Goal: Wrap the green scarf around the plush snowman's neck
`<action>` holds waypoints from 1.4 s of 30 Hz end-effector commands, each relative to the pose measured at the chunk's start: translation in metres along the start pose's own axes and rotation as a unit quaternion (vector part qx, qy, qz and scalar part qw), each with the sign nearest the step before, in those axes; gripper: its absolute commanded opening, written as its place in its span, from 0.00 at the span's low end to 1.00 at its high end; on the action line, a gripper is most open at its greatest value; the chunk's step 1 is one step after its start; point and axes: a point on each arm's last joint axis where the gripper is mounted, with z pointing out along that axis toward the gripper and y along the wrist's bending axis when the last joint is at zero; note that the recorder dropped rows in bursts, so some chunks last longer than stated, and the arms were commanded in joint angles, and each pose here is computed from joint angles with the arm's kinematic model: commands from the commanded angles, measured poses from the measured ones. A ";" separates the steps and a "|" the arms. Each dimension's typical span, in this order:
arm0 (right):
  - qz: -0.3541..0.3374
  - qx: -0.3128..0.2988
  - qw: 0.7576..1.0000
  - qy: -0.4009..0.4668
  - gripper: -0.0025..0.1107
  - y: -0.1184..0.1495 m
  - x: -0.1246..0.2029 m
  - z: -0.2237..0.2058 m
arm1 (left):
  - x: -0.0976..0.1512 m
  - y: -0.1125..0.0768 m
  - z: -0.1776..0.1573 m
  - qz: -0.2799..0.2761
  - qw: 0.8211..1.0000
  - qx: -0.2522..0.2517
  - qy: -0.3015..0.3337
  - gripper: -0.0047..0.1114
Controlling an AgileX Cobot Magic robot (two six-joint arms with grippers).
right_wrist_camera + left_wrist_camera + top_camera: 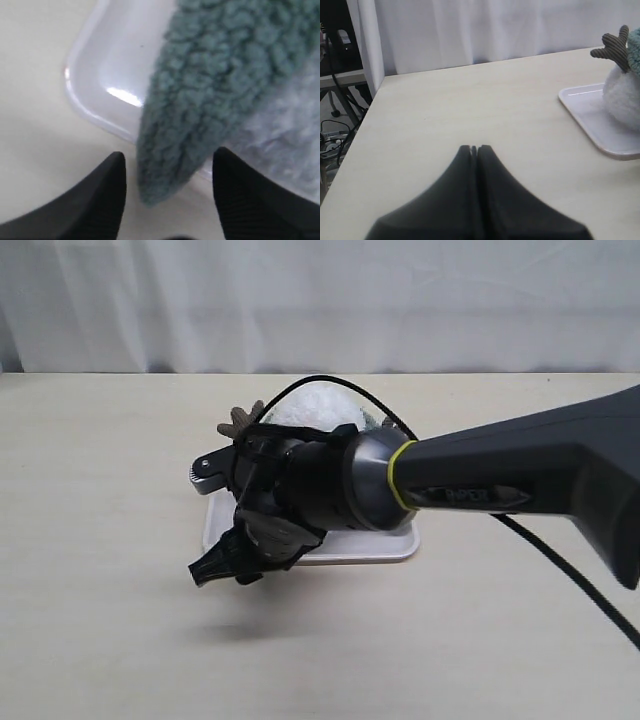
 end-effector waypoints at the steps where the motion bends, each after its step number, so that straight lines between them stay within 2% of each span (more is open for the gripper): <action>1: 0.010 0.034 0.999 -0.012 0.38 -0.008 0.000 0.010 | 0.000 0.000 0.000 -0.003 1.000 -0.002 -0.005 0.04; 6: 0.009 0.012 0.999 -0.029 0.34 -0.003 -0.003 0.011 | 0.000 0.000 0.000 -0.003 1.000 -0.002 -0.005 0.04; 11: -0.005 0.015 1.000 -0.025 0.07 -0.004 -0.003 0.011 | 0.000 0.000 0.000 -0.003 1.000 -0.002 -0.005 0.04; 12: -0.012 0.018 1.000 -0.020 0.06 -0.005 -0.002 0.010 | 0.000 0.000 0.000 -0.003 1.000 -0.002 -0.005 0.04; 18: -0.044 0.025 0.999 0.016 0.06 -0.011 -0.002 -0.015 | 0.000 0.000 0.000 -0.003 1.000 -0.002 -0.005 0.04; 27: -0.079 0.113 0.987 0.085 0.06 -0.038 0.002 -0.060 | 0.000 0.000 0.000 -0.003 1.000 -0.002 -0.005 0.04; 33: -0.079 0.130 0.985 0.081 0.06 -0.048 -0.001 -0.088 | 0.000 0.000 0.000 -0.003 1.000 -0.002 -0.005 0.04; 37: -0.074 0.138 0.983 0.092 0.06 -0.051 0.001 -0.094 | 0.000 0.000 0.000 -0.003 1.000 -0.002 -0.005 0.04; 42: -0.089 0.127 0.983 0.101 0.06 -0.050 0.017 -0.079 | 0.000 0.000 0.000 -0.003 1.000 -0.002 -0.005 0.04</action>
